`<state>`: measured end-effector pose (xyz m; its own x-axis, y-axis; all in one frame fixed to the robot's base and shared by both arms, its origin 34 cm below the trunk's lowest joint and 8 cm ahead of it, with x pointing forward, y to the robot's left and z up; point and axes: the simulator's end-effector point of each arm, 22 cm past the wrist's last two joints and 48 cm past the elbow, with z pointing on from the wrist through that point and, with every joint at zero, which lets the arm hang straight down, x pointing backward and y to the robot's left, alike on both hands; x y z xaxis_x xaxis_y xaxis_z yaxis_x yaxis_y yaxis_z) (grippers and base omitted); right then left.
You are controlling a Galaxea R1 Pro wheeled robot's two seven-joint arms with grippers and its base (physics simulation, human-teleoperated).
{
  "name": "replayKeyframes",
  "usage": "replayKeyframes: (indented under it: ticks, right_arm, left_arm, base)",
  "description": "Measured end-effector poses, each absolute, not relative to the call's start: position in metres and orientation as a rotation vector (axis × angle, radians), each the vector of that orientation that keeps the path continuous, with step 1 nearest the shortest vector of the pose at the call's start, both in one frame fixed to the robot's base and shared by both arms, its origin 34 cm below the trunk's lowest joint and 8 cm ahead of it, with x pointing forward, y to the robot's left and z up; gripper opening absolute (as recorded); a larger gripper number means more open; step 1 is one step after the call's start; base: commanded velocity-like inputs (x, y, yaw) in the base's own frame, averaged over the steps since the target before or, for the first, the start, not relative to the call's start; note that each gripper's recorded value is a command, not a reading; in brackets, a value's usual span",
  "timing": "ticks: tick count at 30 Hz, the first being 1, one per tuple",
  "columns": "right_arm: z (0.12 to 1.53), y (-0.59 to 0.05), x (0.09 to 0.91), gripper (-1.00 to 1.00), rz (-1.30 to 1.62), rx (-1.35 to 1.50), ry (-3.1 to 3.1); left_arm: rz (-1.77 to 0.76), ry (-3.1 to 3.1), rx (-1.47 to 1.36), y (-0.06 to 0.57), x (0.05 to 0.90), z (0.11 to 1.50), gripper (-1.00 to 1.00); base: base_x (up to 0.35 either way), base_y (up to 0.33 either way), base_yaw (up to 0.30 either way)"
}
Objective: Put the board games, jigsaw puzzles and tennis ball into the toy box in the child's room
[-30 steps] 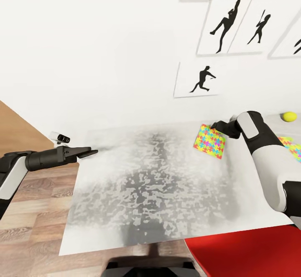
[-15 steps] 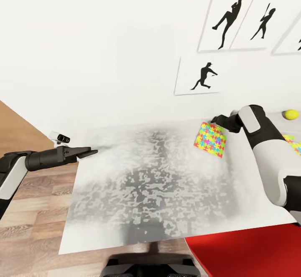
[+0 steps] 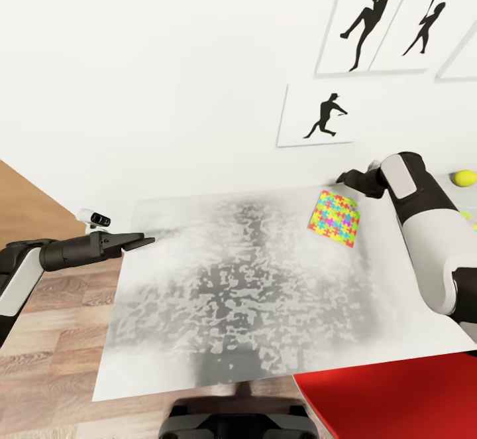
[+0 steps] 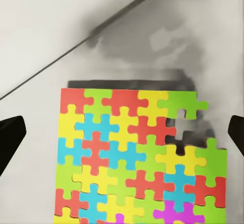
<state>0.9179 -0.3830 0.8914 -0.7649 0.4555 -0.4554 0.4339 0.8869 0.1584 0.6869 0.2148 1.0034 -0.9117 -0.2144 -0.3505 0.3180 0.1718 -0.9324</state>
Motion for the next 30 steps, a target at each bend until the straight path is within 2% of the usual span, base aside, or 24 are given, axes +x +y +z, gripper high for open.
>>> replayKeyframes:
  ticks: [20,30]
  right_arm:
    - [0.873,-0.381,0.917,1.00,0.052,0.637,2.582]
    - [0.868,-0.365,0.923,1.00,0.152,0.608,2.574]
  left_arm:
    - [-1.798,2.067,0.076,0.215,0.687,0.990,1.00]
    - [-1.804,2.074,0.066,0.215,0.687,0.983,1.00]
  base:
    - [0.000,0.000,0.000]
    - [0.000,0.000,0.000]
